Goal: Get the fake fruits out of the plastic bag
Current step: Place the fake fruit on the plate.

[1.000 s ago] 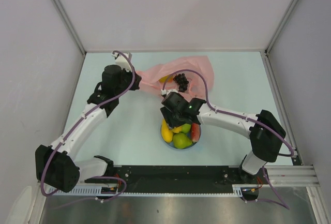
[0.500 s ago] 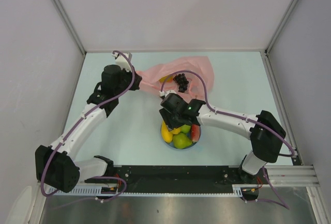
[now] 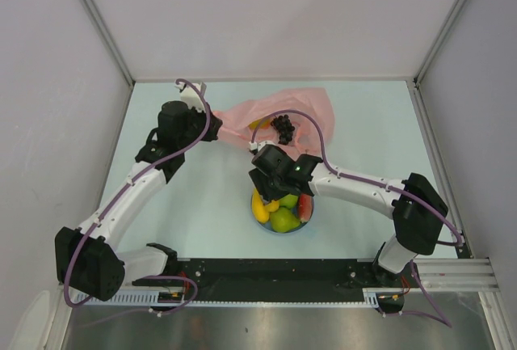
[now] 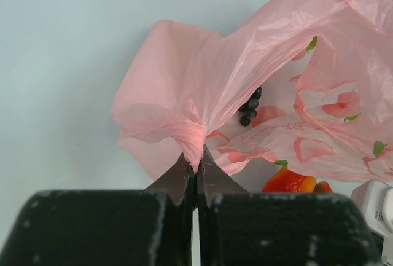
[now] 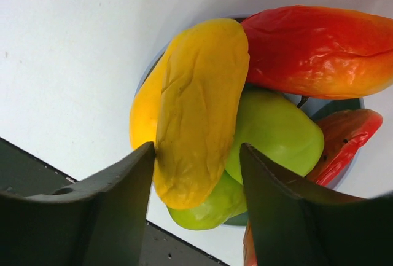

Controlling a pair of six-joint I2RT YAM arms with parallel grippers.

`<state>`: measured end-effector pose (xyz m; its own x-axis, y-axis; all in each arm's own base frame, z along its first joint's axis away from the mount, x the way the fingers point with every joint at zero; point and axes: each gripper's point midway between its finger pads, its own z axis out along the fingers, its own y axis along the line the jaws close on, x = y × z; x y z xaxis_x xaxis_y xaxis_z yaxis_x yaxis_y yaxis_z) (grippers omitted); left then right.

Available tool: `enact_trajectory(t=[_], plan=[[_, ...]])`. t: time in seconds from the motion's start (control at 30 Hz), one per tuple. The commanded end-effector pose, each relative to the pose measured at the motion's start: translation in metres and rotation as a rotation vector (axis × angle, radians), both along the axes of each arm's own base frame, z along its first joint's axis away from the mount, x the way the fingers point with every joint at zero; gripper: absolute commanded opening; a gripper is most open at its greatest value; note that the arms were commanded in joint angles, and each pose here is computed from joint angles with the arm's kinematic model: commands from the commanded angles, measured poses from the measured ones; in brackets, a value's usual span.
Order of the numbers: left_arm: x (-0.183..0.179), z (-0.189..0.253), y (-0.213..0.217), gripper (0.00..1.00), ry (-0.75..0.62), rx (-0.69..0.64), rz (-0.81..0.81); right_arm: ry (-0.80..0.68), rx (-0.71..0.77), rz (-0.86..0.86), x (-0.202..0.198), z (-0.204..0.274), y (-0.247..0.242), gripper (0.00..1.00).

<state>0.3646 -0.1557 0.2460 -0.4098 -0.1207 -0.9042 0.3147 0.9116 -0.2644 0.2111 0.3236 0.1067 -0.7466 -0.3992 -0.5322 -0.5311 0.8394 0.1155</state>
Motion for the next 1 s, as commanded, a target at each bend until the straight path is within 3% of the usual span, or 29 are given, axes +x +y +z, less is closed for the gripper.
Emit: enact_trajectory(t=[0.0, 0.27, 0.6, 0.8, 0.97], plan=[[0.004, 0.019, -0.002, 0.00, -0.050, -0.032, -0.010, -0.002, 0.041, -0.031, 0.003, 0.012, 0.004, 0.56], [0.003, 0.017, -0.003, 0.00, -0.043, -0.026, -0.023, -0.014, 0.042, -0.056, 0.001, 0.019, 0.001, 0.44], [0.005, 0.022, -0.005, 0.00, -0.051, -0.024, -0.031, -0.046, 0.017, -0.101, 0.001, 0.030, -0.009, 0.47], [0.007, 0.024, -0.007, 0.00, -0.051, -0.024, -0.044, -0.032, 0.040, -0.047, -0.003, 0.029, 0.001, 0.73], [0.013, 0.027, -0.009, 0.00, -0.054, -0.002, -0.056, -0.036, 0.082, -0.047, 0.008, 0.042, -0.003, 0.77]])
